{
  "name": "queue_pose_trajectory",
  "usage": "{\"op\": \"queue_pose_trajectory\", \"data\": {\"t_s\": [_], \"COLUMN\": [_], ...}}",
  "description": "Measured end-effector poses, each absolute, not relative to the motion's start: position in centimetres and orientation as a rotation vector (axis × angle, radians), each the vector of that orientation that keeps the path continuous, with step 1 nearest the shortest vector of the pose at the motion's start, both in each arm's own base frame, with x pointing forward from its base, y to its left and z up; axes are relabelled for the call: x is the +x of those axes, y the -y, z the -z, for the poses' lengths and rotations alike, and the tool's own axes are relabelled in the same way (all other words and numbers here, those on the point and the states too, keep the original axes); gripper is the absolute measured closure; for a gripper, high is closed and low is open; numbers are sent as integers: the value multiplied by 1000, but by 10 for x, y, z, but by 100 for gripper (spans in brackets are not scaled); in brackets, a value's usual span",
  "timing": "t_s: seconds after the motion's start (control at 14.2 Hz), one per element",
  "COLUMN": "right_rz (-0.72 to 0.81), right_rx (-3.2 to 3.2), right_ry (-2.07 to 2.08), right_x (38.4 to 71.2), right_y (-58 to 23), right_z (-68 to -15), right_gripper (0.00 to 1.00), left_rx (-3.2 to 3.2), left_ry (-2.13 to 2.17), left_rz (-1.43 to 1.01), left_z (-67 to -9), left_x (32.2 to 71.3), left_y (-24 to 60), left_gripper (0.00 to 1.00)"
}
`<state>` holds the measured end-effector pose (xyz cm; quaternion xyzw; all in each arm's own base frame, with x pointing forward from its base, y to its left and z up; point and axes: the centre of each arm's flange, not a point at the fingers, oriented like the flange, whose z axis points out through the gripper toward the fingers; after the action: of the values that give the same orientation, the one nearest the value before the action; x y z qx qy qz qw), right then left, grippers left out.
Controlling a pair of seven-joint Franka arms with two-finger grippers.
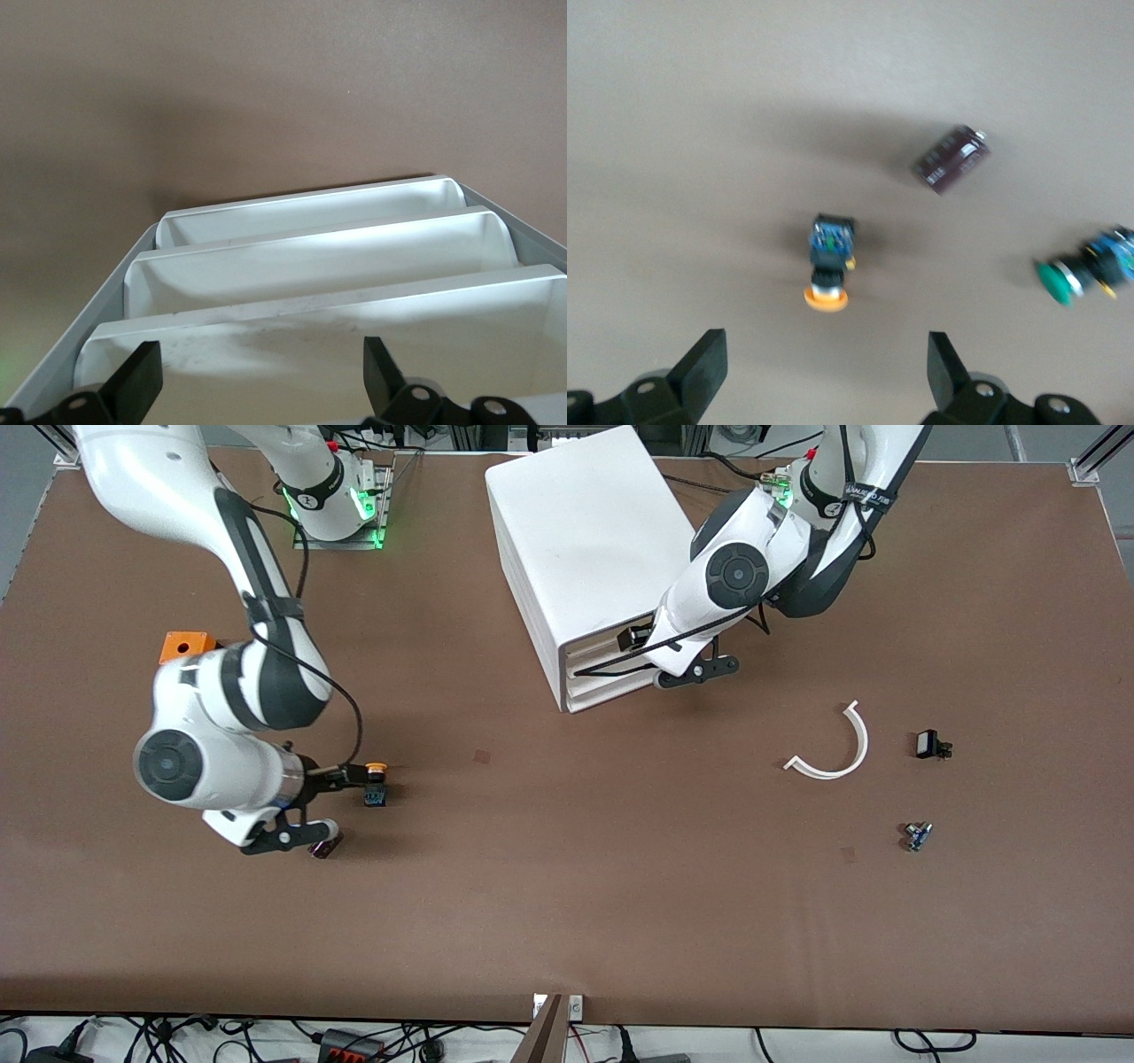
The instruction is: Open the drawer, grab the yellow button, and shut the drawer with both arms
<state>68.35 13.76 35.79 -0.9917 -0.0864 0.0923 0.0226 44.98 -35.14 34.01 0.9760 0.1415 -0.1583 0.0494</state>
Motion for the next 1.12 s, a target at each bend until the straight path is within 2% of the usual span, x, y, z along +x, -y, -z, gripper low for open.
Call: {"op": "queue_pose_trajectory", "data": {"t_s": [0.35,0.7,0.91,1.12], "right_rz": [-272,-188,-118,-32], "right_rx": [-3097,-3115,-3142,-3130], "right_ry": [170,76,-43,-133], "right_x": [671,657,658,659], "right_y": [-90,-49,-2,28], "right_z": [-450,-509,-530,-557], "right_gripper": [0,0,0,0], "left_rx": [2965,3146,3170,3220], "left_ry": [-425,-171,-37,117], "left_rz": [441,199,161,155], "left_z": [-353,-408,-447,-474], "left_x": [457,525,566,588], "left_y": [352,278,209,150], "left_gripper": [0,0,0,0]}}
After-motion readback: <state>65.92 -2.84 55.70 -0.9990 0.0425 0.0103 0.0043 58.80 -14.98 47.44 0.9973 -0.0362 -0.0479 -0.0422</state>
